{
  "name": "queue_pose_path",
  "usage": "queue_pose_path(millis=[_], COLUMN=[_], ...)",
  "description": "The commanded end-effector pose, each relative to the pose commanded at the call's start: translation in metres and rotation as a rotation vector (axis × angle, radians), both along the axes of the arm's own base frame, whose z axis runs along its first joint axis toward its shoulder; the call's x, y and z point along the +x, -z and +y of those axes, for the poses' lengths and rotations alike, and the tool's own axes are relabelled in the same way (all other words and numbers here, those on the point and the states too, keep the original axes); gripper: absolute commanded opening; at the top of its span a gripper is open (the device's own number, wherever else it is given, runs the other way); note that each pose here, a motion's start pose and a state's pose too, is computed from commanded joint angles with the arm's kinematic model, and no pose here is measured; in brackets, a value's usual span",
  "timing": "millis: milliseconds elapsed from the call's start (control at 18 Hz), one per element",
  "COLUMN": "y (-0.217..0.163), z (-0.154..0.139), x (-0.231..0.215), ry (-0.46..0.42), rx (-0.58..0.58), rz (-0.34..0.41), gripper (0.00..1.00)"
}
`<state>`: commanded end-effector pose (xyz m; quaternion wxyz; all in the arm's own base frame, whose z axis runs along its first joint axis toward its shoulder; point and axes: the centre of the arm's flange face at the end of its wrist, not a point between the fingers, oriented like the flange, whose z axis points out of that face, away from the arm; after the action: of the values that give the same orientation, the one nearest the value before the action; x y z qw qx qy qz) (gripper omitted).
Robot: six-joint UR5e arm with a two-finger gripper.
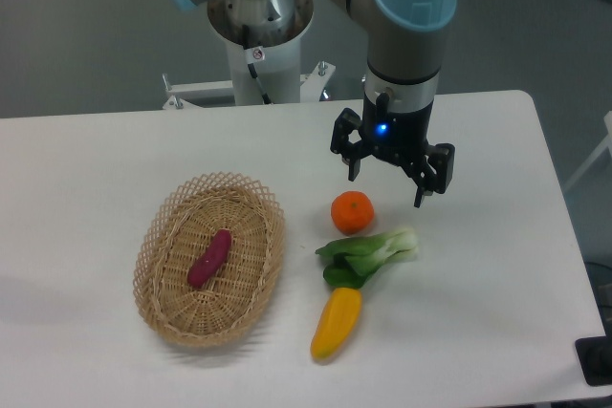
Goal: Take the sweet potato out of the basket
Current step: 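Move the open gripper over the basket above the purple sweet potato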
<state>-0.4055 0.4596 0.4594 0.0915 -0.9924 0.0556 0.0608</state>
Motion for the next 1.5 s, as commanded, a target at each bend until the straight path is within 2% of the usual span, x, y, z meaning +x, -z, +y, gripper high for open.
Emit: queue_pose_path(millis=[444, 611, 944, 1222, 1500], y=[0.012, 0.016, 0.030, 0.057, 0.118], z=[0.000, 0.012, 0.030, 0.065, 0.082], x=[0.003, 0.007, 0.035, 0.105, 0.180], ry=[-0.022, -0.066, -0.077, -0.112, -0.065], rx=[-0.004, 0.018, 0.019, 0.002, -0.031], rz=[-0.030, -0.026, -0.043, -0.092, -0.125], gripper=[1.00, 1.00, 1.00, 1.00, 1.00])
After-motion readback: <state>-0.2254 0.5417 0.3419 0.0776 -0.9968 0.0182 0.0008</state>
